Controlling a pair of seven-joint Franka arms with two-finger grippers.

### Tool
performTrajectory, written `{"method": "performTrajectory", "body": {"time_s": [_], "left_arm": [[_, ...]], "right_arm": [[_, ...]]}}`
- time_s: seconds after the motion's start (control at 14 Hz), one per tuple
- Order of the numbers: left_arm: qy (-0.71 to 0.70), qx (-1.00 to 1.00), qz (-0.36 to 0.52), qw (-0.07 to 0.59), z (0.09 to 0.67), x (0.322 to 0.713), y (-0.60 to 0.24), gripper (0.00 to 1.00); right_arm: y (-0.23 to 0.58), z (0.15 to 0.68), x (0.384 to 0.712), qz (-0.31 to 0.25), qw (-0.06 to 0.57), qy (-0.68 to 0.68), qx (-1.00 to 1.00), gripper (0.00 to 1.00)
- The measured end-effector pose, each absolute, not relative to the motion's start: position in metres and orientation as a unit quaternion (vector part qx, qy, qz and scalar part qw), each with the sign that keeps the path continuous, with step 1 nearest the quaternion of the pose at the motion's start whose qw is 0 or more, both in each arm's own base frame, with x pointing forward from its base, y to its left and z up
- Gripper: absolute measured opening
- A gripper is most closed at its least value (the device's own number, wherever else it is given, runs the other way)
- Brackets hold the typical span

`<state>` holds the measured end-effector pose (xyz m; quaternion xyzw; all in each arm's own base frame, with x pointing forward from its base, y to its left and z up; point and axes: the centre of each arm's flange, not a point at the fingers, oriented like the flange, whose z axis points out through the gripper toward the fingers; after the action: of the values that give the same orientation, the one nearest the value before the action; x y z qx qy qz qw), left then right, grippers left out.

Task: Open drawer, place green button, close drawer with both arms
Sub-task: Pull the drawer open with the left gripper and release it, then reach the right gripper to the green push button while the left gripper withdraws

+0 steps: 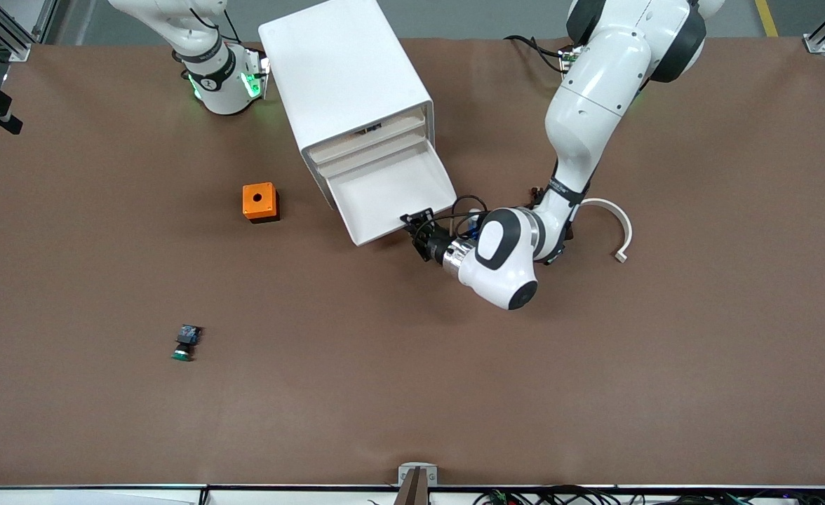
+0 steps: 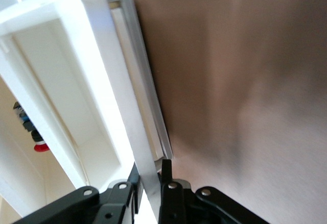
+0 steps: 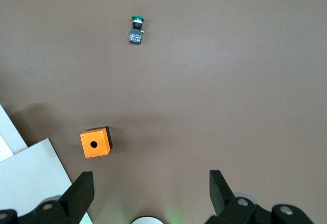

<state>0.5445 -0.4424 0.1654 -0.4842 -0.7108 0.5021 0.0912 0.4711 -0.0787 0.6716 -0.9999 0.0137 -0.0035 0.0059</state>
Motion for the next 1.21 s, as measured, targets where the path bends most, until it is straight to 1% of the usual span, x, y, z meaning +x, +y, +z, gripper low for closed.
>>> {"method": "performTrajectory", "body": {"time_s": [0.07,0.21,0.29,0.43,0.57,0.64,0.86,1.21], "left_arm": [[-0.709,-0.489,0.501,0.081,0.165,0.55,-0.436,0.22],[-0.71,-0.493,0.498,0.067,0.164,0.56,-0.423,0.42],[-0.711,-0.493,0.498,0.062,0.164,0.565,-0.418,0.55],[-0.712,-0.494,0.496,0.048,0.168,0.576,-0.407,0.76],[-0.721,-0.495,0.484,0.03,0.178,0.597,-0.388,0.94],[-0.728,-0.499,0.469,0.023,0.184,0.609,-0.374,1.0],[-0.749,-0.527,0.401,0.015,0.199,0.642,-0.327,1.0],[-0.738,-0.598,0.312,-0.004,0.244,0.667,-0.285,1.0]], "right_arm": [[-0.079,0.67,0.472,-0.003,0.006,0.014,-1.0,1.0],[-0.079,0.666,0.476,0.001,0.006,0.014,-1.0,1.0],[-0.079,0.66,0.48,0.007,0.006,0.014,-1.0,1.0],[-0.08,0.642,0.495,0.019,0.006,0.014,-1.0,1.0],[-0.083,0.628,0.513,0.02,0.005,0.015,-1.0,1.0],[-0.084,0.622,0.521,0.018,0.003,0.015,-1.0,1.0],[-0.091,0.586,0.547,0.036,0.002,0.019,-0.999,1.0],[-0.119,0.516,0.587,0.053,-0.002,0.039,-0.998,1.0]]}}
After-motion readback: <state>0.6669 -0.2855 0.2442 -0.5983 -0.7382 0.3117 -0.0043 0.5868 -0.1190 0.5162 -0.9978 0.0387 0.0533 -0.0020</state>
